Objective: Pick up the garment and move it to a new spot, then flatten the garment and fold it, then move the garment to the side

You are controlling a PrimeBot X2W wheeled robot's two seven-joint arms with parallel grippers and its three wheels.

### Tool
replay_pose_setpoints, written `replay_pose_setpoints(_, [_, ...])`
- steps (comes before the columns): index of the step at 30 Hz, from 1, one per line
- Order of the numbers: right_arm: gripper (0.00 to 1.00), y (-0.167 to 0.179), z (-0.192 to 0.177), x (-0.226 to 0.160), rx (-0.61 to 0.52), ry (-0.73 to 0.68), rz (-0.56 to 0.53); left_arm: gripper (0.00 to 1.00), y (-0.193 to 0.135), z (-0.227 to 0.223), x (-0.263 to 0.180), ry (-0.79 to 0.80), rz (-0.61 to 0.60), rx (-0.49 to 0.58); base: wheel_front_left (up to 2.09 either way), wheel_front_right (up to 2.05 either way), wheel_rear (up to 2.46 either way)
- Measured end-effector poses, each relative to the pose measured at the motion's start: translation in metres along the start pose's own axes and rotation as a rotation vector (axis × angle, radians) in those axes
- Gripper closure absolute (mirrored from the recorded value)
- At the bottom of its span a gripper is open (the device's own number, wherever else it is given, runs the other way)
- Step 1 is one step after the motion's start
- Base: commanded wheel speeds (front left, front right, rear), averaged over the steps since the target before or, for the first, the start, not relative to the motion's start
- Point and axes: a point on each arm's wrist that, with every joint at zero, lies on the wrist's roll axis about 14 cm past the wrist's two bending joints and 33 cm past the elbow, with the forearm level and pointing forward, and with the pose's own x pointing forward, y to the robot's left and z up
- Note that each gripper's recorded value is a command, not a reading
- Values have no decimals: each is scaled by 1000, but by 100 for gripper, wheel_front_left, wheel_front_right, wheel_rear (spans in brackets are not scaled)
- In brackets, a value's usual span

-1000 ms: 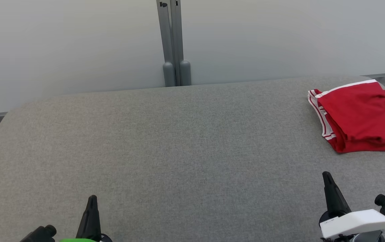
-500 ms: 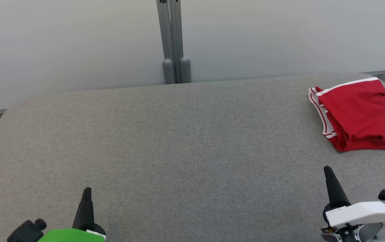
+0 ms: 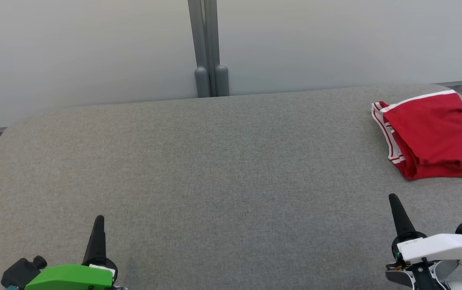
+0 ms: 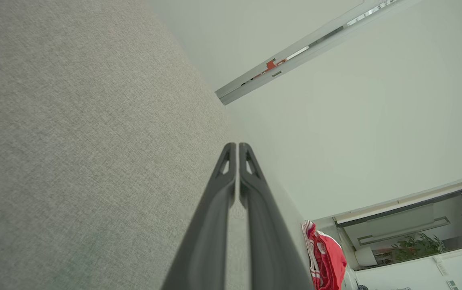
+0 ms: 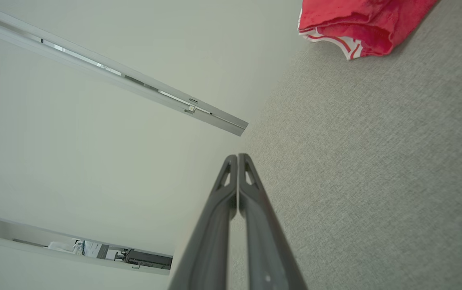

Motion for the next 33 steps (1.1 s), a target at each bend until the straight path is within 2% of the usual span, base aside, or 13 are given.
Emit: replay_pose_setpoints(33, [100,-4,3,18,296,7,-20,100,-4,16,21,-6,-34,-296,0,0,0])
